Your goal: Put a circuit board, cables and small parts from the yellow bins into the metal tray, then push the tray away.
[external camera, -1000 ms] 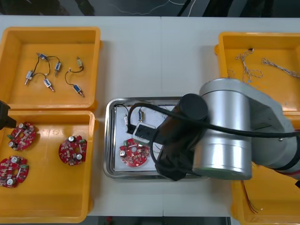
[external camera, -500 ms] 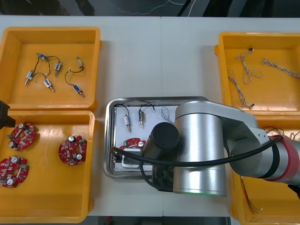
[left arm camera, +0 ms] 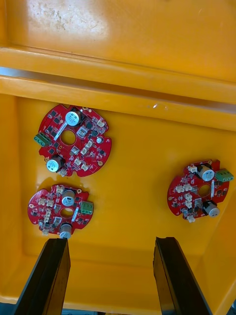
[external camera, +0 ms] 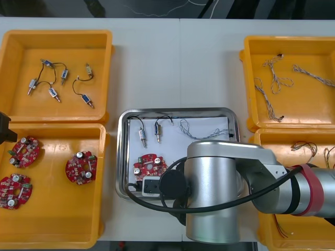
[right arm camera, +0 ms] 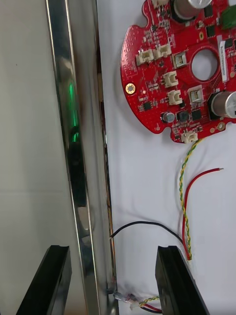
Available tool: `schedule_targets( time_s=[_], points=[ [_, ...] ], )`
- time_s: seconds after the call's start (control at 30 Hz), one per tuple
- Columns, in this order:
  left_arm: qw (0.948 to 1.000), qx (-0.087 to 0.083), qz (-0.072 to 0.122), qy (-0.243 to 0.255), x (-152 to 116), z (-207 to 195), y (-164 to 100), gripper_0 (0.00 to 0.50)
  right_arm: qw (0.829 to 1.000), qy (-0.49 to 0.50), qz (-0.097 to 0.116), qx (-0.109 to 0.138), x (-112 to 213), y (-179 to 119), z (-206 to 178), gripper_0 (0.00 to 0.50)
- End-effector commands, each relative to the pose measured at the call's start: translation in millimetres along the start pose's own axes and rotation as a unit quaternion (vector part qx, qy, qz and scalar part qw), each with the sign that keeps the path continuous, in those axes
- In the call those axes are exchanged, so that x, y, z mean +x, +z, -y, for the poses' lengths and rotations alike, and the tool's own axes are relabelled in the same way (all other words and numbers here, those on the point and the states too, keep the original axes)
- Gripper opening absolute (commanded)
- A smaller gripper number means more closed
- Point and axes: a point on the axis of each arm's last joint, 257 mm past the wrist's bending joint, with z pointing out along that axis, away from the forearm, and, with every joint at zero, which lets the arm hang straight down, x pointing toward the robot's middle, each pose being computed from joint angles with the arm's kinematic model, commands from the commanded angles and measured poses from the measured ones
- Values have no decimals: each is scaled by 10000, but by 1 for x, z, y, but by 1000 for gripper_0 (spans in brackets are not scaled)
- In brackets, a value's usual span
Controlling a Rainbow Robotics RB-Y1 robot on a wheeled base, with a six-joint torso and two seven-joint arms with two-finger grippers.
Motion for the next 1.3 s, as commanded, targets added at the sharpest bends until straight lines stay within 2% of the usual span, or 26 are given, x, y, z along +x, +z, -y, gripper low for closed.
schedule_targets(
  time_s=[0.03,0.23,0.5,0.6,0.73,0.83,1.3],
  points=[
    [9992,-15,165,357,-3,-2,-8,500,9998,-134,120,-115,-12,6,-20,500],
    [9992,-15,165,357,-3,-2,-8,500,9997,-13,72,-225,-12,17,-34,500],
    [9992,-15,165,357,-3,-2,-8,500,9998,-37,99,-170,-18,20,-45,500],
    [9992,-15,165,357,-3,-2,-8,500,9998,-75,114,-111,-21,22,-47,500],
    [9992,-15,165,357,-3,-2,-8,500,9997,-199,102,86,-21,26,-46,500],
    [9992,-15,165,357,-3,-2,-8,500,9997,-217,65,111,-20,30,-44,500],
    [9992,-15,165,357,-3,-2,-8,500,9995,-216,141,163,-32,34,-38,500]
  ],
)
